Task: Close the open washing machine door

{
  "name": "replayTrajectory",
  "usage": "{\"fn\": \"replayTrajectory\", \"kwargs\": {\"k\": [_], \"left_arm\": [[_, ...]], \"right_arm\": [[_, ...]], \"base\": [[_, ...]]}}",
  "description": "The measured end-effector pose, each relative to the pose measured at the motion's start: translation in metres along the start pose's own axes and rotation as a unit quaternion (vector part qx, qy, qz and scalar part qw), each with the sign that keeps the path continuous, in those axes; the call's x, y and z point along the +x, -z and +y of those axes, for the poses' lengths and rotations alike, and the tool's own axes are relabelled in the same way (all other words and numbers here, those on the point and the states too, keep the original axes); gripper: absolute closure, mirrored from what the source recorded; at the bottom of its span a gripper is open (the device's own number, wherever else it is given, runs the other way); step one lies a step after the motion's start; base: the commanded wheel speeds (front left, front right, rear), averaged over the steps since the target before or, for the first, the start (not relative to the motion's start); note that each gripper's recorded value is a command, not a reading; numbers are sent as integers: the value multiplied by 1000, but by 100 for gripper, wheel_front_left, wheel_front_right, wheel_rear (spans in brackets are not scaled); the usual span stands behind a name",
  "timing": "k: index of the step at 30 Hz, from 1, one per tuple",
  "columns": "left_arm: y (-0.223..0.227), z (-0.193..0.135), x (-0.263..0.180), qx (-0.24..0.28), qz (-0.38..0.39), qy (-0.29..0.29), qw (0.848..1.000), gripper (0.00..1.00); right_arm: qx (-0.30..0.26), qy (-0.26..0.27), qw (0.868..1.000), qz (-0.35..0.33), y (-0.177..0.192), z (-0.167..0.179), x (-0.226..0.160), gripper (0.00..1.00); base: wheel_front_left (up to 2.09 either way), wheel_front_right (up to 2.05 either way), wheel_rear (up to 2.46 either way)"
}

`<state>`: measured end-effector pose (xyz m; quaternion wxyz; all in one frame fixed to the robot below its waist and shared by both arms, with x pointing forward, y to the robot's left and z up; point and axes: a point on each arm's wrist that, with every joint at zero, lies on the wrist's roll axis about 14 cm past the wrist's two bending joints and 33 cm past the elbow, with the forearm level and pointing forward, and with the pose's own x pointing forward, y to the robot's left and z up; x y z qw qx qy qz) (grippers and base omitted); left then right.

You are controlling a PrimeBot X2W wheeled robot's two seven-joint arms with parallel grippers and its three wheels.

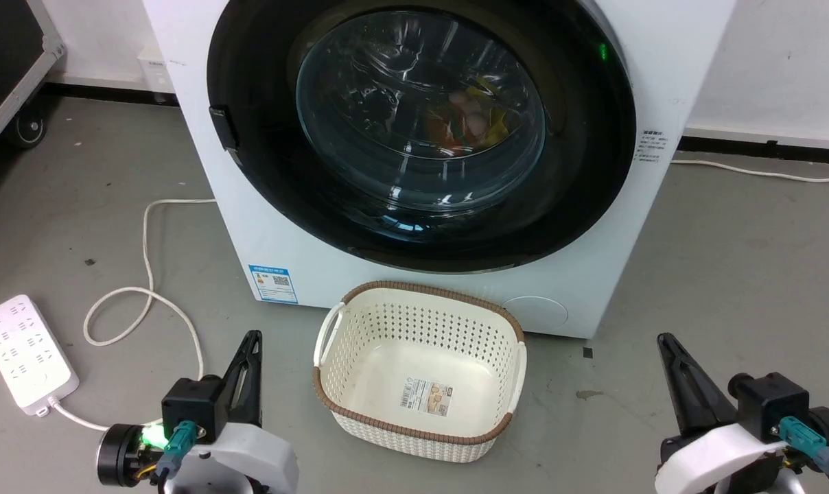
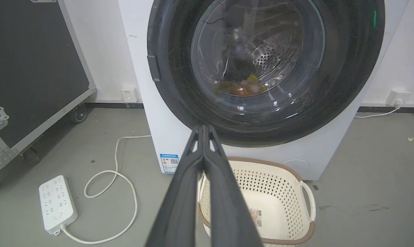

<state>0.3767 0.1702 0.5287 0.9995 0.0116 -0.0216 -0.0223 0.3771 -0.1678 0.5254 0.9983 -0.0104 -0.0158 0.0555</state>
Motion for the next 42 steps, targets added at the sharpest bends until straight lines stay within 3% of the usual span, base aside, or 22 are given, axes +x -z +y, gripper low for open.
{"fn": "replayTrajectory", "kwargs": {"k": [42], "left_arm": [[-3, 6, -1, 12, 17, -19, 1000, 100]], "right_arm": [[-13, -11, 1000, 12, -6, 8, -1, 100]], "base": [[0, 0, 0]]}}
